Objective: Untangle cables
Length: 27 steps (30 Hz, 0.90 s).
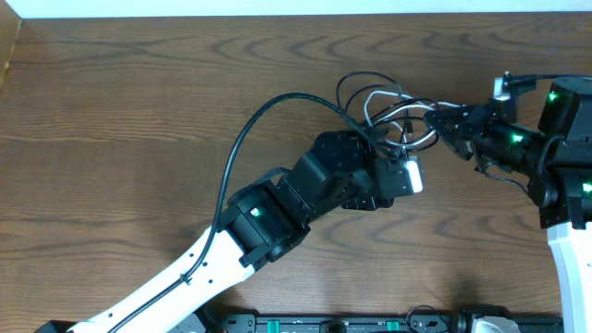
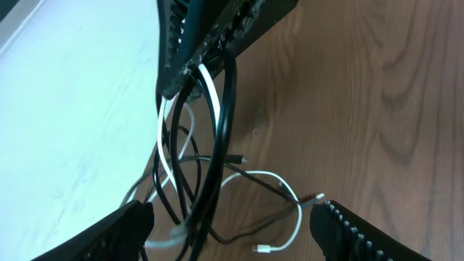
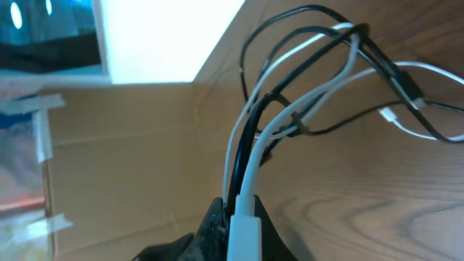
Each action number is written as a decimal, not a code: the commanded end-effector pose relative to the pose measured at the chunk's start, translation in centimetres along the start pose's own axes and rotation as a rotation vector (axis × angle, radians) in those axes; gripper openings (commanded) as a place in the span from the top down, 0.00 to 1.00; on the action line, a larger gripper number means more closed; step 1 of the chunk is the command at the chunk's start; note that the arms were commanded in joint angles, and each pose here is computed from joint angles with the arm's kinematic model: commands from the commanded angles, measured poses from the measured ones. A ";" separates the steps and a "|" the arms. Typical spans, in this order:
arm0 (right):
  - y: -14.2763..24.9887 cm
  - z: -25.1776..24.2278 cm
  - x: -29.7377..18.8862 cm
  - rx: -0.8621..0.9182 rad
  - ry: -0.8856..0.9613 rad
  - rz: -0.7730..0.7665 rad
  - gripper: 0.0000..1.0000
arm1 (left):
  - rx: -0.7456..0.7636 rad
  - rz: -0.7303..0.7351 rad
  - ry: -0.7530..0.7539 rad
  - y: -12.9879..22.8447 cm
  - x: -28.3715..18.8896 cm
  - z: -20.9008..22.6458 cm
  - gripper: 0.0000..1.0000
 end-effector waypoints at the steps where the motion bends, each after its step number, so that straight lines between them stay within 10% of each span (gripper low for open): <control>1: 0.6 2.2 -0.1 -0.036 -0.095 0.051 0.99 | 0.015 -0.019 -0.014 -0.7 -0.2 0.3 0.26; 11: 1.1 2.5 0.2 -0.065 -0.106 0.070 0.99 | 0.015 -0.029 -0.019 -0.9 0.0 0.4 0.92; 22: 0.8 2.2 0.3 -0.230 -0.085 0.042 0.98 | -0.012 -0.020 -0.077 -0.8 -0.2 1.1 0.92; 25: 0.0 1.1 0.3 -0.340 0.012 -0.019 0.65 | -0.177 -0.048 -0.184 -1.4 -0.9 2.6 0.93; 27: -0.5 0.1 0.3 -0.372 0.093 -0.050 0.19 | -0.268 -0.080 -0.229 -1.9 -1.6 3.2 0.93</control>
Point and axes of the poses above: each gripper's point midway between its finger pads, its own x axis out along the fingers, its own z axis along the line the jaws close on, y = z × x, the point moved 5 cm from there along -x, back along the fingers, and after that the axes turned 15 degrees about -x, right-handed, at the moved point
